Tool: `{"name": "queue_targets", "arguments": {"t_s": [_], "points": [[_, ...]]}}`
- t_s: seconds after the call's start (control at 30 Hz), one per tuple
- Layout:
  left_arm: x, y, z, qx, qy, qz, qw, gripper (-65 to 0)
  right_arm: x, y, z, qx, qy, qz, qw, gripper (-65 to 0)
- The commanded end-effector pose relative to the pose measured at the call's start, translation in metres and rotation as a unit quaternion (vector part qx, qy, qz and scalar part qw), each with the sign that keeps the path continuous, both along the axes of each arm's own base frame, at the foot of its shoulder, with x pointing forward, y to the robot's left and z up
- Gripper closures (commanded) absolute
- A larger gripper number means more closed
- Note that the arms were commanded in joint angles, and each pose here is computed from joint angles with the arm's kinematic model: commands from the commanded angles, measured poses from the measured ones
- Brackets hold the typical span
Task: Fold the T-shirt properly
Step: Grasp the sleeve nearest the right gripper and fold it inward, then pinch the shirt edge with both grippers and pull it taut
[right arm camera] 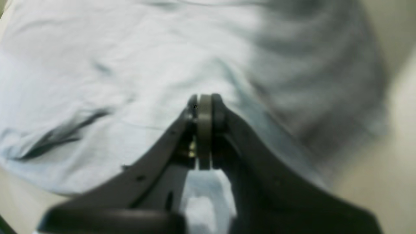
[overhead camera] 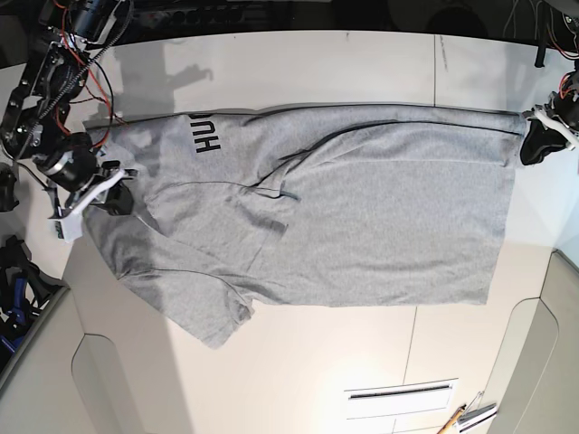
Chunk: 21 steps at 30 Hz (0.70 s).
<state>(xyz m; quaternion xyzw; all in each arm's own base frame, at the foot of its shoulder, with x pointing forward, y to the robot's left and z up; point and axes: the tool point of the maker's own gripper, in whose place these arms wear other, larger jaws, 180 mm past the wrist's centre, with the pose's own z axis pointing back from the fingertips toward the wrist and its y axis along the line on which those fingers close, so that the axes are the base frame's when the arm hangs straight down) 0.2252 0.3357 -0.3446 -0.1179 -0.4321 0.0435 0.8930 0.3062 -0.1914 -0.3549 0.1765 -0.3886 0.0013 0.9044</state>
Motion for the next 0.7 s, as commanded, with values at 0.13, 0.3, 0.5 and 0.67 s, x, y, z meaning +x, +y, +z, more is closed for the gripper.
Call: {"name": "queue_targets", "arguments": {"t_s": [0.13, 0.3, 0.5, 0.67], "points": [[0.015, -0.023, -0.008, 0.033, 0.01, -0.058, 0.998, 0.0, -0.007, -0.031, 0.01, 0.003, -0.032, -0.05, 0.9983, 0.0], [0.021, -0.031, -0.036, 0.109, 0.044, -0.062, 0.991, 0.0, -0.016, -0.03, 0.002, -0.002, -0.02, -0.044, 0.9988, 0.0], [0.014, -0.027, -0.069, 0.166, 0.088, -0.053, 0.981, 0.0, -0.024, -0.028, -0.017, -0.04, 0.012, -0.033, 0.9986, 0.0], [-0.002, -0.016, -0.091, 0.157, 0.127, -0.04, 0.979, 0.0, -0.036, -0.039, -0.044, -0.063, 0.05, -0.045, 0.9958, 0.0]]}}
